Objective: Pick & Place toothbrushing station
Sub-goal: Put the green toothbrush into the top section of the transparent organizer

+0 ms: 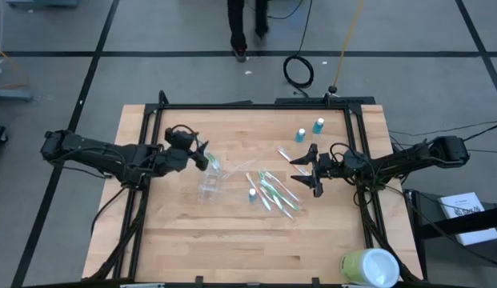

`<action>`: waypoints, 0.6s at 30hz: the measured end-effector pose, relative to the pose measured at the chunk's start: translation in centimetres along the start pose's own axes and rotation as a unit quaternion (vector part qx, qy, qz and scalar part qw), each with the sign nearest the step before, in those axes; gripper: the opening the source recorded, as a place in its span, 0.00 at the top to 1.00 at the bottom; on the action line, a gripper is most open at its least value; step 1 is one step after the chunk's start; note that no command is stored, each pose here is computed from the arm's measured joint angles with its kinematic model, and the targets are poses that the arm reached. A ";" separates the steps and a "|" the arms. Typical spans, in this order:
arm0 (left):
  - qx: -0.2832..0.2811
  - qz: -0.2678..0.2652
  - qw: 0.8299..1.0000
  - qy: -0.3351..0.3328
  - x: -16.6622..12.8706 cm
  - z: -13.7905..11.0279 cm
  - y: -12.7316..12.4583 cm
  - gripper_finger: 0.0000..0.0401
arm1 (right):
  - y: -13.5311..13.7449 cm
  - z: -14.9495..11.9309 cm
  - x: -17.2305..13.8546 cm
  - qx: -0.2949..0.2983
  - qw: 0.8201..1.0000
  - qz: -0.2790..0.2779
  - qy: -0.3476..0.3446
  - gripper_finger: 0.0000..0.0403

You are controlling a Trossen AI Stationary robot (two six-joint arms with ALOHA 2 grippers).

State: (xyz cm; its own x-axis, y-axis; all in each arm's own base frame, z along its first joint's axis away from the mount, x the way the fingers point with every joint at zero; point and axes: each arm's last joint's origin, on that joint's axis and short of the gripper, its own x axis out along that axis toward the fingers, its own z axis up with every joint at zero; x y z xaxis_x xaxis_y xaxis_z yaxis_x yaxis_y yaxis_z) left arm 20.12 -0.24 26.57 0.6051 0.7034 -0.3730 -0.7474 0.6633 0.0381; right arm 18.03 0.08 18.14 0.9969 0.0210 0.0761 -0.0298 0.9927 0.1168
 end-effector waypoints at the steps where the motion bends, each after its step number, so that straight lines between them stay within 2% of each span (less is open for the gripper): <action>1: 0.013 -0.017 1.000 0.005 -0.1 -0.1 -0.2 0.42 | 0.0 0.0 0.0 0.000 1.000 0.000 0.000 0.39; 4: 0.036 -0.056 0.997 0.026 -0.4 -0.4 -0.6 0.42 | 0.0 0.0 0.0 -0.001 1.000 0.000 0.000 0.39; 6: 0.040 -0.058 0.997 0.040 -0.3 -0.9 -0.8 0.42 | 0.0 0.0 0.0 -0.001 1.000 0.000 0.000 0.39; 9: 0.051 -0.042 0.996 0.065 0.1 -1.7 -1.0 0.42 | 0.0 0.0 0.0 -0.001 1.000 0.000 0.000 0.39; 18: 0.072 0.023 0.994 0.076 1.9 -3.0 -1.6 0.42 | 0.0 0.0 0.0 0.000 1.000 0.000 -0.001 0.39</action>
State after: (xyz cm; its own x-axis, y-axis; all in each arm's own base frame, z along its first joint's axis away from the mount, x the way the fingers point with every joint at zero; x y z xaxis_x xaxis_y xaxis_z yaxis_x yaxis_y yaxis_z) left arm 21.66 -0.78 23.07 0.5145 0.6940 -0.5035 -0.7200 0.6686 0.1859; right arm 18.03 0.08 18.15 0.9968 0.0211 0.0773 -0.0301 0.9927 0.1166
